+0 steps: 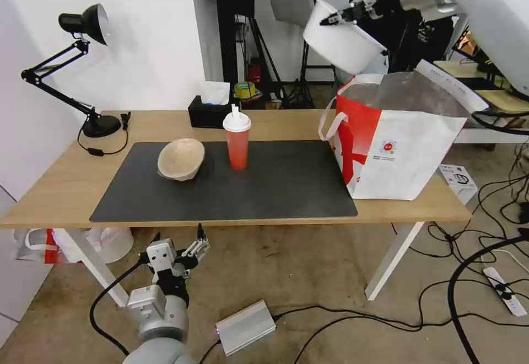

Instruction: Pick up the trash from the table and place it into the takeout bag.

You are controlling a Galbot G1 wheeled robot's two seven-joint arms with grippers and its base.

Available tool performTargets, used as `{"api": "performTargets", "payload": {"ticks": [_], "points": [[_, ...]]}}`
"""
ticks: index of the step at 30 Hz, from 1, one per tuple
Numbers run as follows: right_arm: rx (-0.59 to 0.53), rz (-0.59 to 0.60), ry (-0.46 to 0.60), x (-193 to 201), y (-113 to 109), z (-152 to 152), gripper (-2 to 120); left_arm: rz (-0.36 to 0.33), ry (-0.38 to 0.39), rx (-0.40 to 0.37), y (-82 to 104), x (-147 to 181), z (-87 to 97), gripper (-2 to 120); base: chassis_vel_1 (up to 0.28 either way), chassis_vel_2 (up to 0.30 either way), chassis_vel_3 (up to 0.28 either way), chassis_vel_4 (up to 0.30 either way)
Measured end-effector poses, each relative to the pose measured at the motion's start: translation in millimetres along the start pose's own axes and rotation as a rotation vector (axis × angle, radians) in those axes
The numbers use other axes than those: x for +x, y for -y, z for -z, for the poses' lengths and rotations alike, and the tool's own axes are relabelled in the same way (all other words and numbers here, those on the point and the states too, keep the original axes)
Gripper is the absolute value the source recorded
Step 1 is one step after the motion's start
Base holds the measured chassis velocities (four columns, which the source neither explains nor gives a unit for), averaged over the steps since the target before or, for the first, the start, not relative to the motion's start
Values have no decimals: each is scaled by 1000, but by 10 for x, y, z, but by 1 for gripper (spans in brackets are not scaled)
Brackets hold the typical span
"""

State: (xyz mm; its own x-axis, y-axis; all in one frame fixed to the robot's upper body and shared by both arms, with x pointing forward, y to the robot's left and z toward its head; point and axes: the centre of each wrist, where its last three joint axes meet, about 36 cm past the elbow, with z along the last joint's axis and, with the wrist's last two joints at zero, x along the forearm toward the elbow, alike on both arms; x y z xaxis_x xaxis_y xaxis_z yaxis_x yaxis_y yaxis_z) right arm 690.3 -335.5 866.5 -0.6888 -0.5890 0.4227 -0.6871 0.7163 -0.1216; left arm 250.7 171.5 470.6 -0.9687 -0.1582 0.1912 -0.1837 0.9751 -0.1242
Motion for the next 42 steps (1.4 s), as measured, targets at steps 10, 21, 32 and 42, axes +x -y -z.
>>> {"api": "performTargets", "payload": {"ticks": [10,21,32,42], "points": [[-24,-41,-17,302,158,-299,0,-5,-4,0,11,4,-9,100,0,0,0,0],[-42,-48,-45,403,170,-591,0,-9,-10,2,29,19,-19,100,0,0,0,0],[-63,-55,-55,469,204,-774,0,-6,-14,0,34,39,-23,100,0,0,0,0],[-87,-51,-63,473,201,-1001,0,-1,-14,-9,33,68,-20,100,0,0,0,0]]}}
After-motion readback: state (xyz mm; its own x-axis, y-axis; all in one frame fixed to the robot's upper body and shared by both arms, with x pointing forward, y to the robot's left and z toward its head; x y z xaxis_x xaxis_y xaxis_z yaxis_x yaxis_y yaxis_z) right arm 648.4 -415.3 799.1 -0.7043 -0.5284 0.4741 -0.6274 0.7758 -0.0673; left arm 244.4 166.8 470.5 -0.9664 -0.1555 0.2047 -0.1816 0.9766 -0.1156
